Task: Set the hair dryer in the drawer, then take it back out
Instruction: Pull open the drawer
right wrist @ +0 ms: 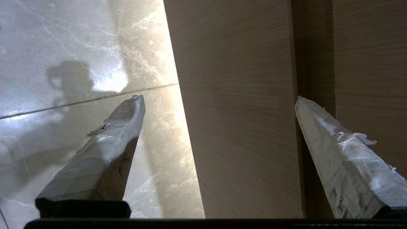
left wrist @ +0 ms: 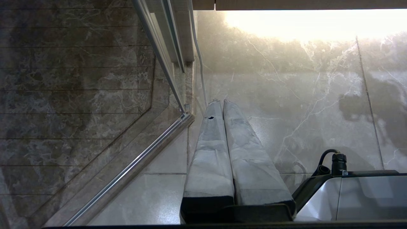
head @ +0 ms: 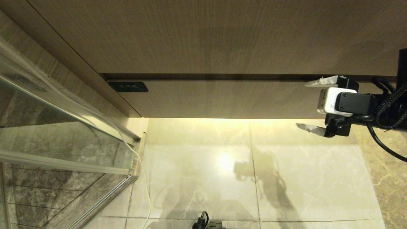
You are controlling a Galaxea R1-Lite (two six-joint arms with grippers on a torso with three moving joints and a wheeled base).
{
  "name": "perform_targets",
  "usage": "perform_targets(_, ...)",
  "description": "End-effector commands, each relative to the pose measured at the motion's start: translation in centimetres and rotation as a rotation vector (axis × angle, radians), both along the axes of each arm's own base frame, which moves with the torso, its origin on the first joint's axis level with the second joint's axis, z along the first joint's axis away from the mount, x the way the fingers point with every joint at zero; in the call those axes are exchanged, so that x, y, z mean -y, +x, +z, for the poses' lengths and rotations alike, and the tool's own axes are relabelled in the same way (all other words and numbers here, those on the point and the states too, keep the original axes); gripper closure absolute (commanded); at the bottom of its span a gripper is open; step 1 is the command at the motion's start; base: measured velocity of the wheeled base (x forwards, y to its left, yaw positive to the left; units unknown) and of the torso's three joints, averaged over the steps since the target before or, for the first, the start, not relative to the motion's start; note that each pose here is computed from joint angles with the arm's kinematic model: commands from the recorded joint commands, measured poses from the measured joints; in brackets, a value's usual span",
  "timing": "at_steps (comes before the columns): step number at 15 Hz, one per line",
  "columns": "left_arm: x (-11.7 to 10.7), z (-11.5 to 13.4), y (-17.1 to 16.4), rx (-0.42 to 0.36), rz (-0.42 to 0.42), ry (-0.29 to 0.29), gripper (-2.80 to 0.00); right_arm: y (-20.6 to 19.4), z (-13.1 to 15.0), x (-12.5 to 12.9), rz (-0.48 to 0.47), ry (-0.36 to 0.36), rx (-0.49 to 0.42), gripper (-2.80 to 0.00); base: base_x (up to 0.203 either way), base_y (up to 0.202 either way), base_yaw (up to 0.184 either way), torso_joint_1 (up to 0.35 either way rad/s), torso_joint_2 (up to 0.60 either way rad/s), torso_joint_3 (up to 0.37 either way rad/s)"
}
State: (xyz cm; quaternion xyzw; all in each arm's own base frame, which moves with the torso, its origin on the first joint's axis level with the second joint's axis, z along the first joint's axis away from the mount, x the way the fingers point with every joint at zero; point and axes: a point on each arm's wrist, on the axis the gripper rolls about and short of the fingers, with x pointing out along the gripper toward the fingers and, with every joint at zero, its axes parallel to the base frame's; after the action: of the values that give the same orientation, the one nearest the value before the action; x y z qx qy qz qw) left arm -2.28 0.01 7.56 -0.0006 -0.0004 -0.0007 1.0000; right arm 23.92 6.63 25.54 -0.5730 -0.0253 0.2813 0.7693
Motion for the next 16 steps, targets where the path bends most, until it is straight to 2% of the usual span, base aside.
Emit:
perform_targets(1, 0.0, 0.0, 0.0, 0.0, 0.0, -0.002, 0.0, 0.7, -0.4, -0.2, 0.004, -0.009, -0.01, -2.8, 0.0, 0.0, 0.0, 0.0, 0.0, 0.0)
perform_targets(16, 0.0, 0.0, 0.0, -0.001, 0.0, -0.001, 0.0, 3.4, -0.8, -0.7, -0.01, 0.01, 0.074, -2.8, 0.0, 0.0, 0.0, 0.0, 0.0, 0.0)
